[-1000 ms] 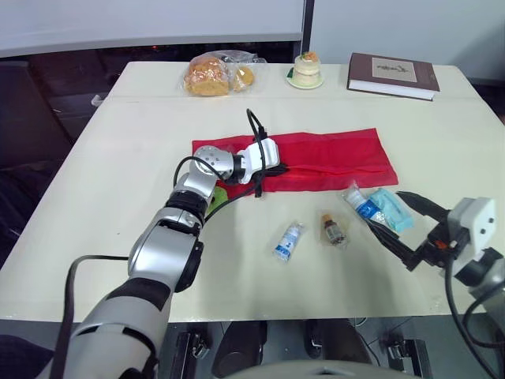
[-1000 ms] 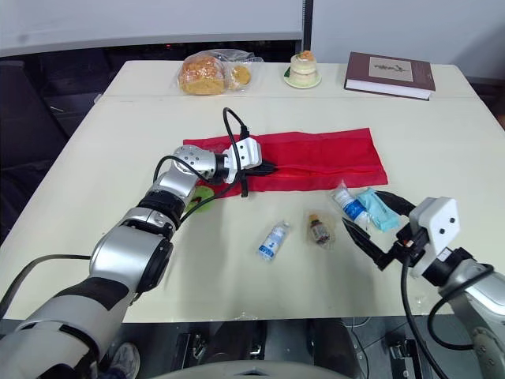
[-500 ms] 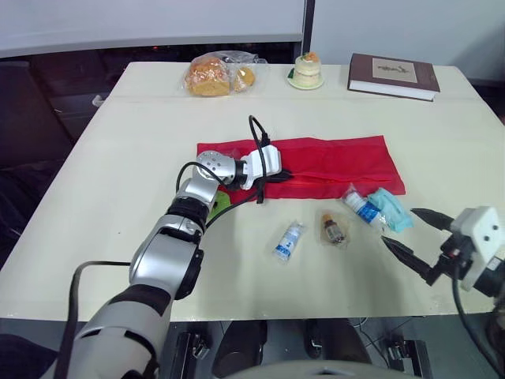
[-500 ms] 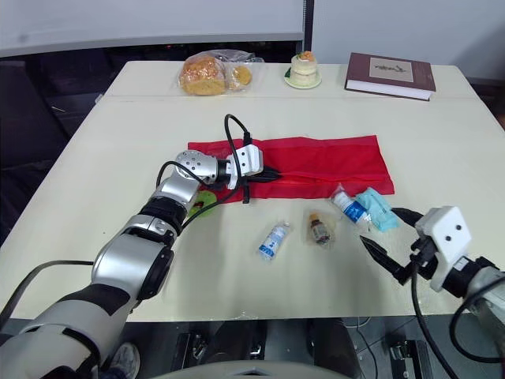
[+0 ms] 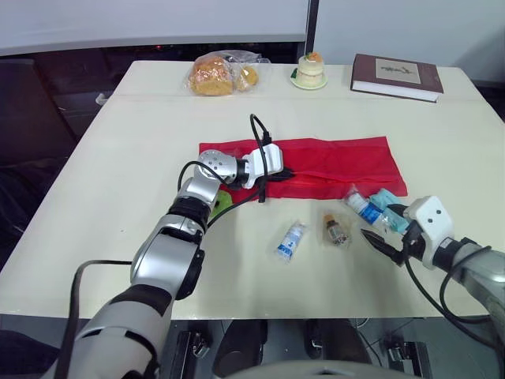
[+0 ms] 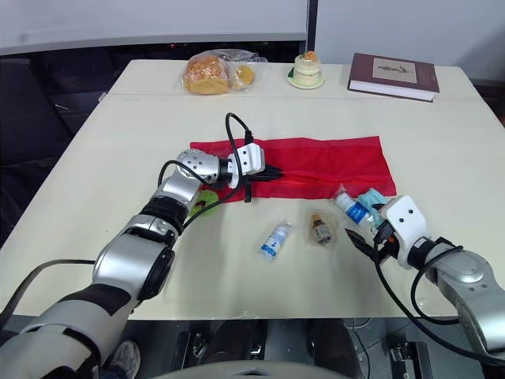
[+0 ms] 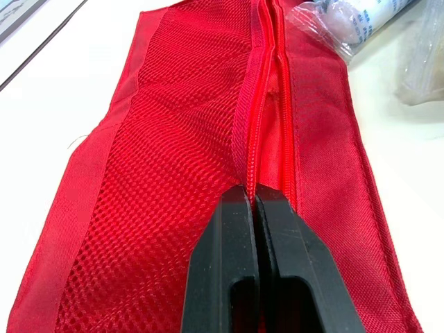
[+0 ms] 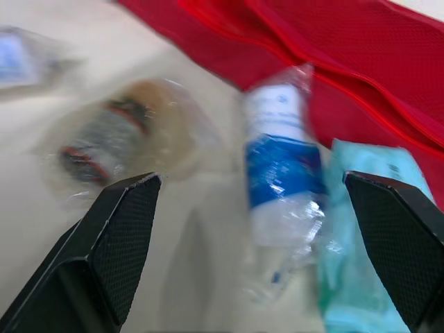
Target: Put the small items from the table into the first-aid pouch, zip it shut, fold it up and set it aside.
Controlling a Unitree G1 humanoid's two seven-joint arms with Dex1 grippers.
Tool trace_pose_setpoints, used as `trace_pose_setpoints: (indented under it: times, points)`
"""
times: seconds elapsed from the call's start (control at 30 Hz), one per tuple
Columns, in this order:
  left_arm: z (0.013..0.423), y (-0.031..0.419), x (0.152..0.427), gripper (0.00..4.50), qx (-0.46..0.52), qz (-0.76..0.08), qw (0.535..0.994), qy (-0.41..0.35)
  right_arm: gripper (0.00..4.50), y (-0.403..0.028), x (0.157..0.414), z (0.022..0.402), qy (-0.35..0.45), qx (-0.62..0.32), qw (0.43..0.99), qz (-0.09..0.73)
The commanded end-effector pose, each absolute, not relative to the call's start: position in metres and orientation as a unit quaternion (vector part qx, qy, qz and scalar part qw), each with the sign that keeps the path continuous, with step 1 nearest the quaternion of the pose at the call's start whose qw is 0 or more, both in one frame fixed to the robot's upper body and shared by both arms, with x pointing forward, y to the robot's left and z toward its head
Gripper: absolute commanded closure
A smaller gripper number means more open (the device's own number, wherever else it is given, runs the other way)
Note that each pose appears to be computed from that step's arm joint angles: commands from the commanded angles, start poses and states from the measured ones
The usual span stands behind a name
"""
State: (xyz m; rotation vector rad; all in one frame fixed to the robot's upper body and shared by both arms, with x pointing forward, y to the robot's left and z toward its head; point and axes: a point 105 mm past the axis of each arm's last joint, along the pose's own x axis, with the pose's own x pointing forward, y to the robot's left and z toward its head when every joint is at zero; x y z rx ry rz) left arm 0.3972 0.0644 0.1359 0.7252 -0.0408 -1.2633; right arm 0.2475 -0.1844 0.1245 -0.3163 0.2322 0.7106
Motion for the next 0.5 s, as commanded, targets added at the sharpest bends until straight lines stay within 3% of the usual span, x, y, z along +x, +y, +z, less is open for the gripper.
trace_pose_setpoints:
  times: [0.03, 0.23, 0.5]
  points:
    - [0.155, 0.063, 0.400, 4.46, 0.331, -0.567, 0.752, -0.051, 0.00, -0.196, 0.230, 0.157, 0.060, -0.142, 0.903, 0.400]
    - [0.154, 0.061, 0.399, 4.46, 0.326, -0.571, 0.752, -0.049, 0.00, -0.231, 0.198, 0.187, 0.044, -0.136, 0.873, 0.465]
    - [0.153, 0.061, 0.398, 4.46, 0.326, -0.572, 0.751, -0.048, 0.00, -0.271, 0.189, 0.209, 0.065, -0.153, 0.872, 0.460]
